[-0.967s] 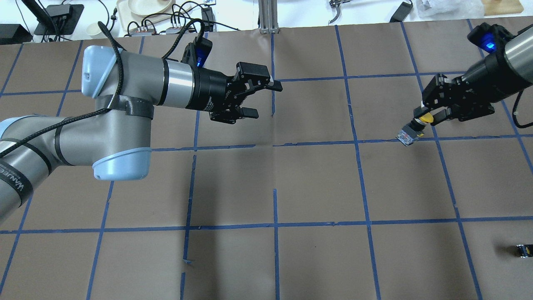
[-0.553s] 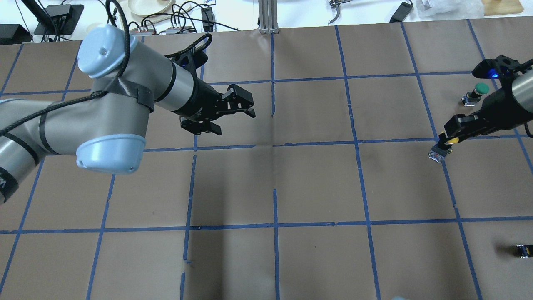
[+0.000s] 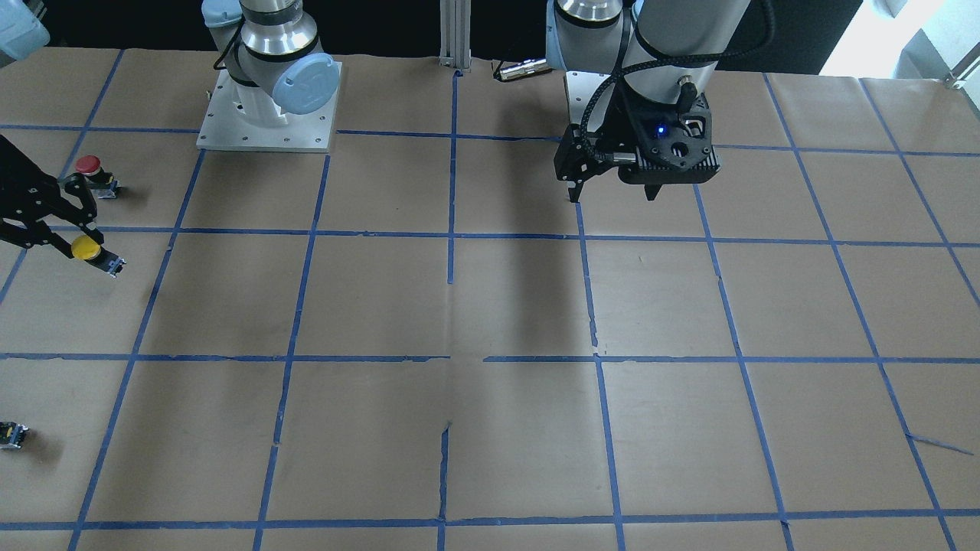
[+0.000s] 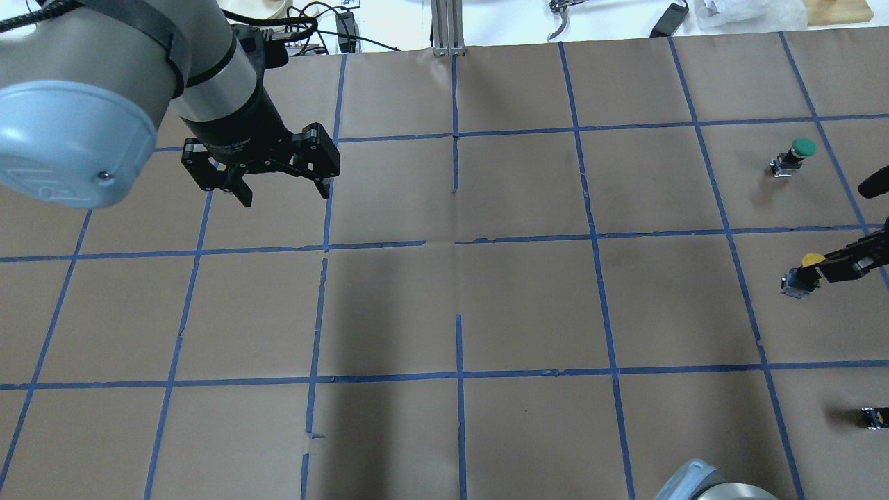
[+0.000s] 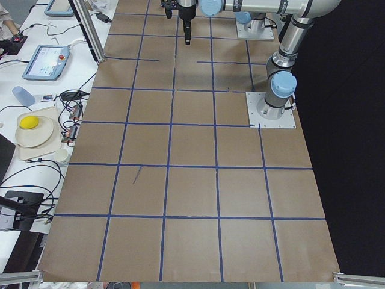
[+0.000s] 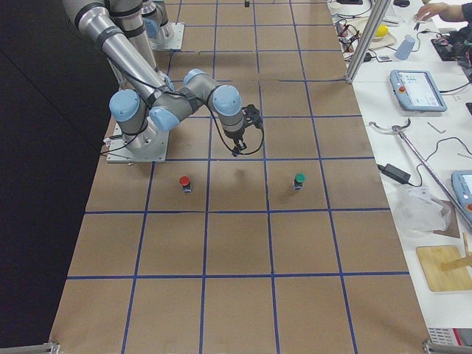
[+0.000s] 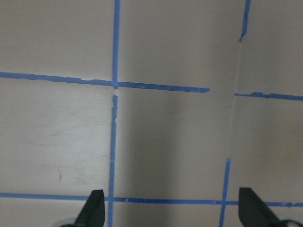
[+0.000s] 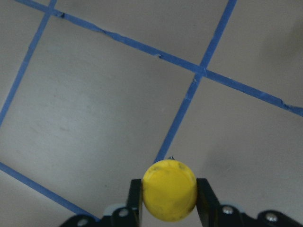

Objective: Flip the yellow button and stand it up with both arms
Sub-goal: 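Carry the button away with the right gripper while the left gripper withdraws, then lower the button upright onto the table and open the right gripper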

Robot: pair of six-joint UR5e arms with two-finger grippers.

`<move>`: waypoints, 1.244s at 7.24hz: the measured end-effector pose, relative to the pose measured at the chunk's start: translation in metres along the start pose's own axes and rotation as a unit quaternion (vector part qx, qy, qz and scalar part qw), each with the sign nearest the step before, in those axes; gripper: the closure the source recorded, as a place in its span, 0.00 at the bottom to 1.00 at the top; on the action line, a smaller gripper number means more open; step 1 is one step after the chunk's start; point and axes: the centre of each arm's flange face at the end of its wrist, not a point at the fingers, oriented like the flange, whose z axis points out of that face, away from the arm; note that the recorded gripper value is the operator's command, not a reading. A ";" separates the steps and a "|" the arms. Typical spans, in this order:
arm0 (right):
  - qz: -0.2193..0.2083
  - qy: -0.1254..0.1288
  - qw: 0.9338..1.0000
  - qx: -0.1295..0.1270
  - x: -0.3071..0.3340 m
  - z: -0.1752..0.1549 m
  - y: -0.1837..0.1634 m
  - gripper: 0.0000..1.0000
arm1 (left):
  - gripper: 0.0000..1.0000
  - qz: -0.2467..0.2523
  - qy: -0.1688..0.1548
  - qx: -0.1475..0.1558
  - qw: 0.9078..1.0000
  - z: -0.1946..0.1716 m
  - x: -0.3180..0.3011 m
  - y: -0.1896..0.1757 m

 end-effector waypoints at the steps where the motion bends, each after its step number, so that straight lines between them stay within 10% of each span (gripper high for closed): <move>1: -0.025 0.000 1.000 0.009 0.024 0.011 0.018 0.89 | 0.00 0.013 -0.005 0.004 1.000 -0.006 -0.002 0.001; 3: -0.051 0.006 0.998 0.022 0.053 0.028 0.039 0.85 | 0.00 0.044 -0.007 0.025 0.999 -0.016 -0.006 -0.003; 4: -0.056 0.006 0.998 0.032 0.058 0.031 0.042 0.59 | 0.00 0.049 -0.007 0.034 0.998 -0.019 -0.007 -0.005; 5: -0.058 0.006 0.998 0.038 0.060 0.032 0.043 0.01 | 0.00 0.051 -0.006 0.043 0.998 -0.020 -0.008 -0.007; 9: -0.013 0.026 0.999 0.042 0.054 0.007 0.033 0.00 | 0.00 0.051 -0.004 0.056 0.997 -0.021 -0.009 -0.014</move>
